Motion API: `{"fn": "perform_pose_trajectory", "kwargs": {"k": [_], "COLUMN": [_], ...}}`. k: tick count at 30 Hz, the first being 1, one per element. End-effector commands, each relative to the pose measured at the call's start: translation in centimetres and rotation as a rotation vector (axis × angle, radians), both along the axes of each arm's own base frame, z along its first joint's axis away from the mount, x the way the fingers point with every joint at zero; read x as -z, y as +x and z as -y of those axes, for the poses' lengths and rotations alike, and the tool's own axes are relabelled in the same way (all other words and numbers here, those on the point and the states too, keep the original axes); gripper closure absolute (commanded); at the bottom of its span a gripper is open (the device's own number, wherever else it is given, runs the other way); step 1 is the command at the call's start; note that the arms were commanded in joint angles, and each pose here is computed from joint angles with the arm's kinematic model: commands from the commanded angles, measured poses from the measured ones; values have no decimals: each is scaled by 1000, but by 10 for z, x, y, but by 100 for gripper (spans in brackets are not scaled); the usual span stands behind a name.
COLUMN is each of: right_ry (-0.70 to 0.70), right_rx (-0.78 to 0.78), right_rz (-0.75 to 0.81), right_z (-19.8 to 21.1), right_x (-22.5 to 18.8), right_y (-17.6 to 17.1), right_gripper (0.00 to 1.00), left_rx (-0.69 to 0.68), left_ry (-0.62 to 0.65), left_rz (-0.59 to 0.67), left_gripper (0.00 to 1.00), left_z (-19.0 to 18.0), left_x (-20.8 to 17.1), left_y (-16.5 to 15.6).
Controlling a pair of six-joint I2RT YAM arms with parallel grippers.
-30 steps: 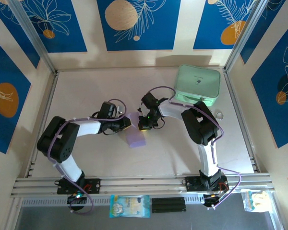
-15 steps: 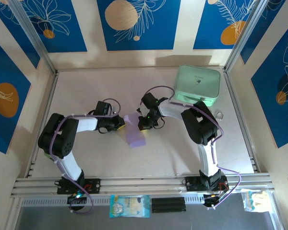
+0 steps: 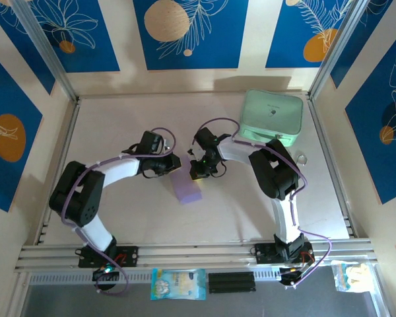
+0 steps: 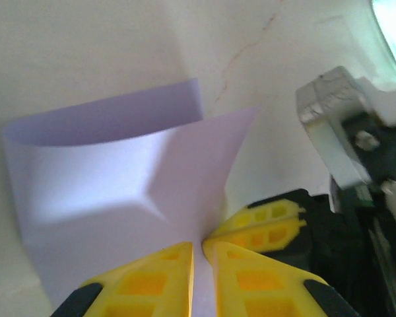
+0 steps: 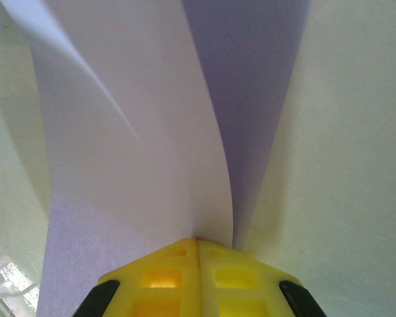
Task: Fold a paper plane with a square sheet of paper (pick it up from the middle)
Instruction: First fold the square sheet of paper in half at the center of the table.
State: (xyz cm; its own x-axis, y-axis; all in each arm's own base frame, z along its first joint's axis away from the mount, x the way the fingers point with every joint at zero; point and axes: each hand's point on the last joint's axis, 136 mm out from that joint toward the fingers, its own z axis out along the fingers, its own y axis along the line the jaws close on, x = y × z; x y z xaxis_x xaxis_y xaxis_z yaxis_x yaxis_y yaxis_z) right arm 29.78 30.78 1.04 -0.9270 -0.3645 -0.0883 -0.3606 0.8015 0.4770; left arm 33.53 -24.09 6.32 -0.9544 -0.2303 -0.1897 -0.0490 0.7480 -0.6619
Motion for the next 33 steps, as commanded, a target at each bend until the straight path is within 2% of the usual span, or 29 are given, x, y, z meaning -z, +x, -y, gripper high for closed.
{"fn": "perform_pose_trajectory", "kwargs": {"k": [1,10,18,23,26,33], "right_ry": [-391,-397,-401,-389,-376,-341], "right_rx": [32,33,51,59,60,43], "right_rz": [-63,-66,-75,-70,-66,-39], "right_z": [83,87,90,88,84,75], "right_x": [78,80,80,78,75,66], "right_y": [-17,-19,-19,-16,-13,-2], "right_gripper": [96,96,96,96,96,96], "left_rx": [-12,-93,-186,-157,-127,-41], "left_ry": [53,176,192,99,57,23], "left_rz": [-35,-65,-68,-11,23,6], "left_gripper": [83,84,84,83,83,83], "left_z": [-4,-47,-92,-78,-65,-28], "left_x": [22,57,62,25,3,2], "left_y": [8,22,42,53,47,20]}}
